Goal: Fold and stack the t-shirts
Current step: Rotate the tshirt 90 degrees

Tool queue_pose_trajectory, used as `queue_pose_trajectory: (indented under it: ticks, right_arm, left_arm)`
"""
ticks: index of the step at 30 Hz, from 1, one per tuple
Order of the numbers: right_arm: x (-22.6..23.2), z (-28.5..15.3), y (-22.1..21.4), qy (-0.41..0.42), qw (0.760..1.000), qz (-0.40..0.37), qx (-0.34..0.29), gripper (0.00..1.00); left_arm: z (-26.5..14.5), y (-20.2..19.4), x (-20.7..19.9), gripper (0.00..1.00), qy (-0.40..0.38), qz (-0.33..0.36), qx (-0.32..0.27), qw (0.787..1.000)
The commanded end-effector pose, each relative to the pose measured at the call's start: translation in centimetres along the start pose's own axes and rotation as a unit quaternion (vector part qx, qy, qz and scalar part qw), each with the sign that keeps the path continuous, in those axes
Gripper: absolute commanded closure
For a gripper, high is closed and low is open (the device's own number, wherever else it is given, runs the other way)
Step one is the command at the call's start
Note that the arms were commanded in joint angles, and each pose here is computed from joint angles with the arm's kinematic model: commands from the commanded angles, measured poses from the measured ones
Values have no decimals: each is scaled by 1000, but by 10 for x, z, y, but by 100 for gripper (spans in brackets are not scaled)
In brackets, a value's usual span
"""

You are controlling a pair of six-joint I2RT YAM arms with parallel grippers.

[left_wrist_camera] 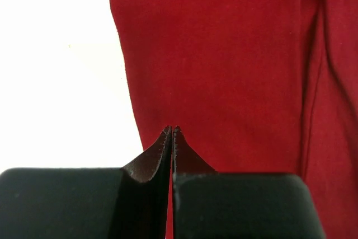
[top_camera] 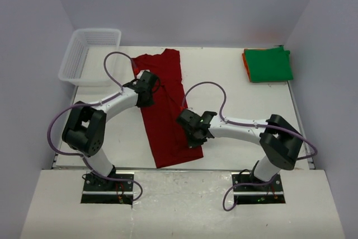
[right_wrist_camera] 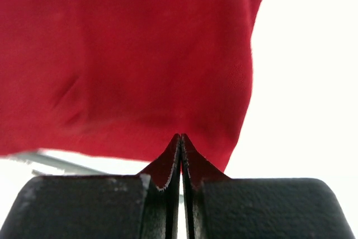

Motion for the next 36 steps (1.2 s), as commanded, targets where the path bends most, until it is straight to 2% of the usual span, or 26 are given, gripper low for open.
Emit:
queue_pose_trajectory:
  ticks: [1, 5, 8, 9, 11, 12, 14, 16, 20, 23, 28, 36]
  right_arm:
    - [2, -29, 3, 0, 999, -2, -37, 100]
    - [-7, -44, 1, -17, 998, 17, -54, 93]
    - [-15, -48, -8, -15, 997, 38, -61, 84]
    - [-13, -48, -7, -3, 997, 43, -70, 78]
    - [-16, -47, -19, 17, 996, 55, -71, 71]
    - [-17, -41, -26, 28, 995, 61, -69, 62]
    - [-19, -44, -29, 43, 993, 71, -82, 55]
    - [-21, -38, -36, 50, 992, 86, -81, 50]
    - [-16, -30, -42, 92, 986, 105, -86, 46]
    - [-17, -18, -50, 106, 985, 111, -74, 39]
    - [-22, -4, -50, 108, 984, 125, -73, 36]
    - [-37, -4, -41, 127, 973, 159, -105, 36]
  left_arm:
    - [-17, 13, -10, 100, -7, 9, -27, 1000]
    - [-25, 2, -19, 100, -19, 22, -22, 999]
    - [-29, -19, -21, 100, -39, 26, 5, 999]
    - [-35, -20, -22, 100, -48, 17, 2, 999]
    - [-40, -38, -20, 100, -64, 23, 17, 998]
    - [-50, -36, -21, 100, -83, 12, 8, 996]
    - [-54, -52, -14, 100, -101, 9, 23, 995]
    - [-71, -49, -17, 97, -147, -9, 4, 989]
    - [-93, -61, -17, 89, -218, -16, 7, 976]
    - [-101, -69, -15, 86, -235, -9, 11, 972]
    - [-101, -80, -8, 85, -233, -3, 19, 972]
    - [-98, -93, 4, 85, -222, 1, 27, 975]
Point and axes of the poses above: each gripper's point midway between its finger pads, its own z axis out along the fingers, its own x axis along the line the jaws close on, y = z × x, the point moved 4 cm from there along -z, back along the fingers, and after that the axes turned 6 degrees about -z, right-handed, at the moved point
